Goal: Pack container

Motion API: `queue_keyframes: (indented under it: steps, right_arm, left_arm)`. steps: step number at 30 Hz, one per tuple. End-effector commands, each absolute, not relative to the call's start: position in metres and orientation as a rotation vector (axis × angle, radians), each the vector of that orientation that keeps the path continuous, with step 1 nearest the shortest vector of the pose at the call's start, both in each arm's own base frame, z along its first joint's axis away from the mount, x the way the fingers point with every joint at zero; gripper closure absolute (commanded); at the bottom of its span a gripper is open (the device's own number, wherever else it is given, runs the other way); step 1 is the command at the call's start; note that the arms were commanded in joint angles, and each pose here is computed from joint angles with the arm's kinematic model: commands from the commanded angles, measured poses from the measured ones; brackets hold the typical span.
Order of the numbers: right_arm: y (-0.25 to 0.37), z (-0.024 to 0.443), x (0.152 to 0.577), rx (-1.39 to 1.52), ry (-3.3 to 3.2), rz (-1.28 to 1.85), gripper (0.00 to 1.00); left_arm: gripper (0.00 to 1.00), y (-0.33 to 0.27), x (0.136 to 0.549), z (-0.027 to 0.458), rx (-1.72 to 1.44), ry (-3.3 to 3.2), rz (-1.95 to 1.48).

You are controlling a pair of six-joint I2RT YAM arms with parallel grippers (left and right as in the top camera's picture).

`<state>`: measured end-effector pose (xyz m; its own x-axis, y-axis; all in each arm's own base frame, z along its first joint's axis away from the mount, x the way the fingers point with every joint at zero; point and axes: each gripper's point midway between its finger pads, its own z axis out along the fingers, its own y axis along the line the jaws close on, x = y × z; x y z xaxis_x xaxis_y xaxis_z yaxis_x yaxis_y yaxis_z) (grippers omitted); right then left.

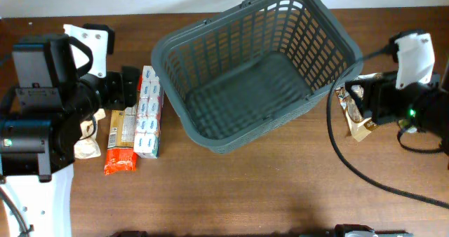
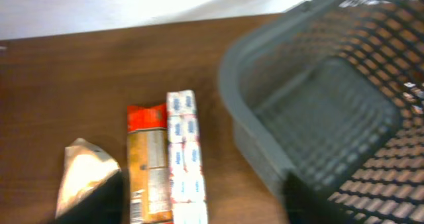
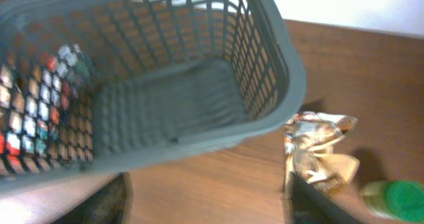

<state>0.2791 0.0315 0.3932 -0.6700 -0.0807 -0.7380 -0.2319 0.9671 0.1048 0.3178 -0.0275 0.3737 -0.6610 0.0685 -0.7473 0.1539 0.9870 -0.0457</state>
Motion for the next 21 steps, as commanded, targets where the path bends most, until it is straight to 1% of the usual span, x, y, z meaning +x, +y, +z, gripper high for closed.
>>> queue_keyframes:
  steps: [1, 2, 3, 7, 8, 9, 15, 21]
  right_arm:
    - [0.035, 0.398, 0.295, -0.066, 2.295, 0.331, 0.51]
    - [0.034, 0.397, 0.3, -0.035, 2.295, 0.345, 0.56]
    - [0.034, 0.396, 0.304, -0.01, 2.299, 0.357, 0.61]
    - [0.033, 0.385, 0.319, 0.065, 2.332, 0.389, 0.89]
    - [0.033, 0.382, 0.323, 0.077, 2.342, 0.393, 0.94]
    - [0.033, 0.378, 0.327, 0.087, 2.355, 0.398, 0.96]
    - [0.024, 0.357, 0.35, 0.119, 2.405, 0.351, 0.96]
    - [0.023, 0.361, 0.371, 0.108, 2.356, 0.346, 0.96]
  left_arm:
    - [0.83, -0.055, 0.308, 0.376, 0.246, 2.297, -0.265]
    - [0.95, -0.061, 0.304, 0.373, 0.268, 2.311, -0.274]
    - [0.98, -0.067, 0.3, 0.37, 0.293, 2.327, -0.282]
    - [0.98, -0.09, 0.281, 0.357, 0.414, 2.392, -0.244]
    - [0.98, -0.096, 0.276, 0.353, 0.455, 2.405, -0.225]
    - [0.98, -0.103, 0.27, 0.35, 0.497, 2.415, -0.212]
    - [0.98, -0.151, 0.234, 0.342, 0.772, 2.407, -0.255]
    - [0.98, -0.191, 0.195, 0.339, 1.01, 2.368, -0.373]
